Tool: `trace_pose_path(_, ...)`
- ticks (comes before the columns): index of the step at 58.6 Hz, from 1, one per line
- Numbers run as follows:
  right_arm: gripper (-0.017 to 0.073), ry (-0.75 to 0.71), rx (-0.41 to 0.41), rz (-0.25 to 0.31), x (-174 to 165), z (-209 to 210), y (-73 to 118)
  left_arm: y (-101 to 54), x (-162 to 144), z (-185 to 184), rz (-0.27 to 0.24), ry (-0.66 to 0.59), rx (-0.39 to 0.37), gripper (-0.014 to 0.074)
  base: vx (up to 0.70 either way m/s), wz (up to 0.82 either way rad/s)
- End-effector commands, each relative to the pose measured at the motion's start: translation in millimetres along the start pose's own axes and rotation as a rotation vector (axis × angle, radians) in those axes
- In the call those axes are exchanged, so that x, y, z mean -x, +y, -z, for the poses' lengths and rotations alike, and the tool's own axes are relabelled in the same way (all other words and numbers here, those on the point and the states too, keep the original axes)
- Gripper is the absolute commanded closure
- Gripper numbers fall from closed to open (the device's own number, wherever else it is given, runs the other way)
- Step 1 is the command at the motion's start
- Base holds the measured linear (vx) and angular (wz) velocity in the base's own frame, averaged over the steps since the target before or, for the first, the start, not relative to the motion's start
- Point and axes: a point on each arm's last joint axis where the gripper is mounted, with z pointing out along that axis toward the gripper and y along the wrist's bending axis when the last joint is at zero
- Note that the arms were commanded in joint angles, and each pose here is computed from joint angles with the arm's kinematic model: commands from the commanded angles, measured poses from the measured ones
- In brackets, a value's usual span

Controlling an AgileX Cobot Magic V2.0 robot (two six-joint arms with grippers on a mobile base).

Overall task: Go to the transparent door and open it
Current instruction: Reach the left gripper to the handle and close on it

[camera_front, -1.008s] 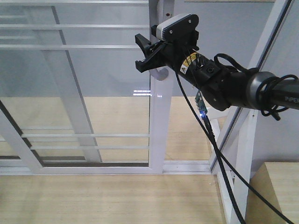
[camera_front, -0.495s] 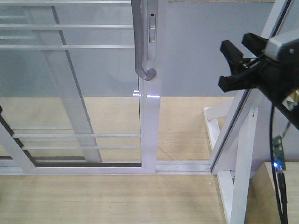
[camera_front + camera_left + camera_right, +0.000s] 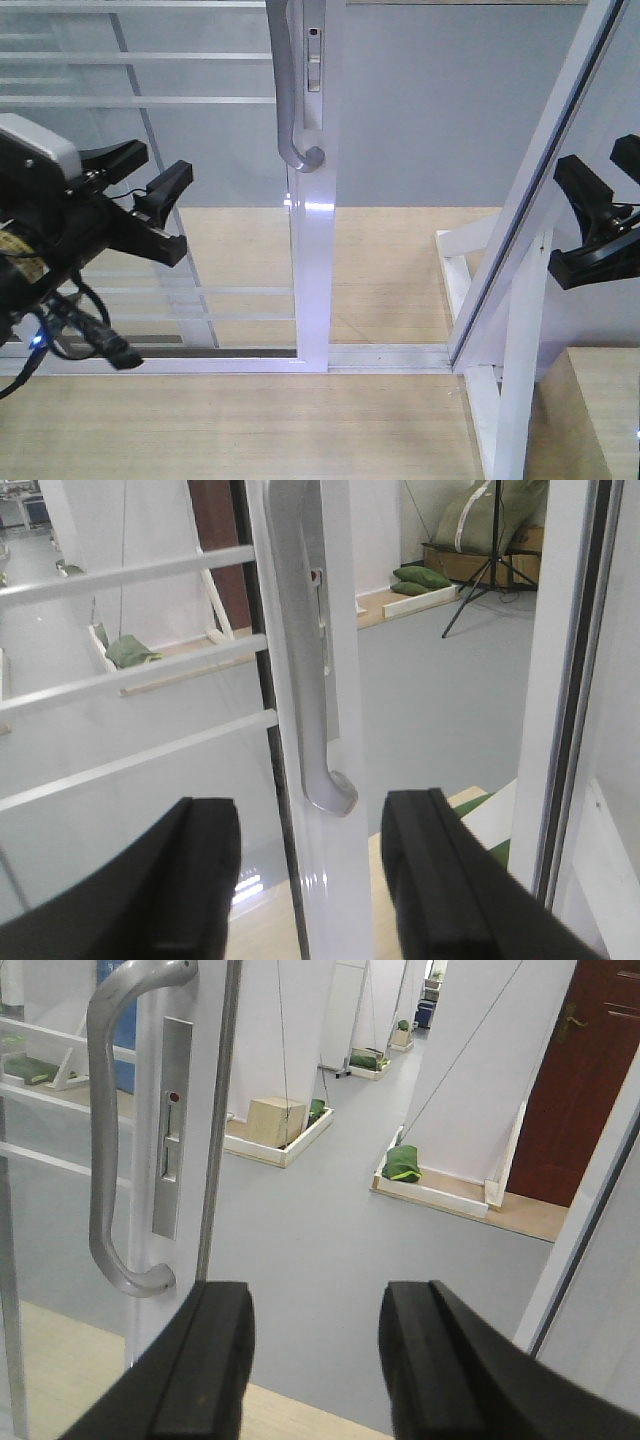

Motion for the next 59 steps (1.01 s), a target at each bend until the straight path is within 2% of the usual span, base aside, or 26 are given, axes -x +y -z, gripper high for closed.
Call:
trace_pose_path(1,0.0186,-0.1,-0.005,0.006,16.4,0.7,-1.9,1.0,19.5,-21.1,0.017,-0.146,-0.011,0.0104,0.0,0.0)
trace_pose_path(10,0.0186,-0.1,-0.005,0.006,16.4,0.7,-1.9,3.4,28.2,-60.0,0.038,-0.183,-0.044,0.0058,0.0,0.0)
trace_pose_path(15,0.0186,-0.1,-0.005,0.006,16.4,0.7,-1.9,5.1,33.4,-80.8,0.019,-0.197,-0.056,0.0055,0.0,0.0)
trace_pose_path(27,0.0186,-0.094,-0.005,0.006,15.9,0.7,-1.9,11.2,37.4,-123.5,0.021,-0.221,-0.048,0.0055,0.0,0.0)
trace_pose_path(54,0.0186,-0.068,-0.007,0.007,13.6,0.5,-2.1,20.2,45.1,-189.6,0.024,-0.275,-0.042,0.0055,0.0,0.0)
trace_pose_path(59,0.0186,-0.067,-0.007,0.007,13.4,0.3,-2.1,17.8,47.8,-199.5,0.023,-0.28,-0.048,0.0055,0.0,0.0)
